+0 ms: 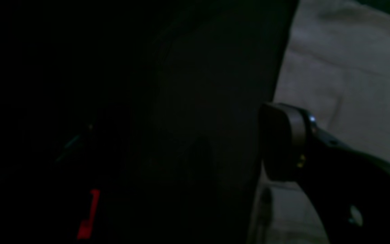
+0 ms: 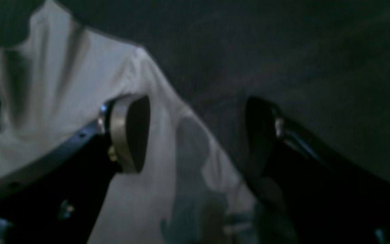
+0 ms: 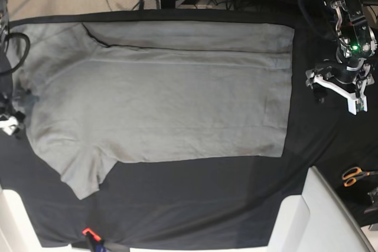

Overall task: Fold the T-shirt properly
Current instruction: 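Move the left gripper aside and the right gripper to the sleeve, then grasp the sleeve with the right gripper and fold it inward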

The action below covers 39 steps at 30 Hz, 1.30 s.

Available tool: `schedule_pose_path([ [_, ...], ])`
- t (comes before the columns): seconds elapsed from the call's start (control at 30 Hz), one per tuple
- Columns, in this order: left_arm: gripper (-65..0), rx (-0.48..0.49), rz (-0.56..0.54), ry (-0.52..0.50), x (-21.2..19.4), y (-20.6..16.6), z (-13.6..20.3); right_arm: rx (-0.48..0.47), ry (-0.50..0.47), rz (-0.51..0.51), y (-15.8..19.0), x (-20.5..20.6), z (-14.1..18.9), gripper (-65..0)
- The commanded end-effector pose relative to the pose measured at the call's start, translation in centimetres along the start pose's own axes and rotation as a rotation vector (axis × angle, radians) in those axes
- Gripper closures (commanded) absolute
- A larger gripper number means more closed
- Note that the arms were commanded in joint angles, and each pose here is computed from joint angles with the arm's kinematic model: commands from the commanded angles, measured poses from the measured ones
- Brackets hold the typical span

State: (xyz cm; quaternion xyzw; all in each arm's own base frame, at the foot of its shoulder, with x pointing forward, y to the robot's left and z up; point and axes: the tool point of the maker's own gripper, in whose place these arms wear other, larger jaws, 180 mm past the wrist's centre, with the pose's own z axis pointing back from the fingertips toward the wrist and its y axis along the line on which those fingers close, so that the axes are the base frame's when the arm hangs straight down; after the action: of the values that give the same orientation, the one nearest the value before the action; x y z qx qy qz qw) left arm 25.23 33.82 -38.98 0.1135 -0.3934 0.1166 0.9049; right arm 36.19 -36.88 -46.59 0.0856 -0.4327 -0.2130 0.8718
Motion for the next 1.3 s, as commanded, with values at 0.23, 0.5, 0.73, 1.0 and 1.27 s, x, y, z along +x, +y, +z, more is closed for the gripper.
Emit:
schedule_pose_path([
  [0.23, -56.4, 0.02, -0.011, -0.023, 0.7, 0.9, 0.2, -0.065, 0.013, 0.121, -0.3, 0.9, -0.7, -41.0],
  [0.5, -56.4, 0.018, -0.007, -0.022, 0.6, 0.8, 0.2, -0.058, 0.1, 0.179, 0.1, -2.0, -0.9, -19.4],
  [0.73, -56.4, 0.016, -0.007, -0.021, 0.5, 0.7, 0.1, -0.061, 0.139, 0.175, 0.1, -2.6, -0.9, 0.0],
  [1.0, -56.4, 0.01, -0.014, -0.018, 0.4, 0.4, 0.1, -0.02, 0.134, 0.241, 1.2, -1.9, -0.3, 0.0],
  [1.27, -56.4, 0.012, -0.017, -0.018, 0.4, 0.4, 0.1, -0.018, 0.1, 0.26, 1.2, 0.5, 3.3, 0.0],
])
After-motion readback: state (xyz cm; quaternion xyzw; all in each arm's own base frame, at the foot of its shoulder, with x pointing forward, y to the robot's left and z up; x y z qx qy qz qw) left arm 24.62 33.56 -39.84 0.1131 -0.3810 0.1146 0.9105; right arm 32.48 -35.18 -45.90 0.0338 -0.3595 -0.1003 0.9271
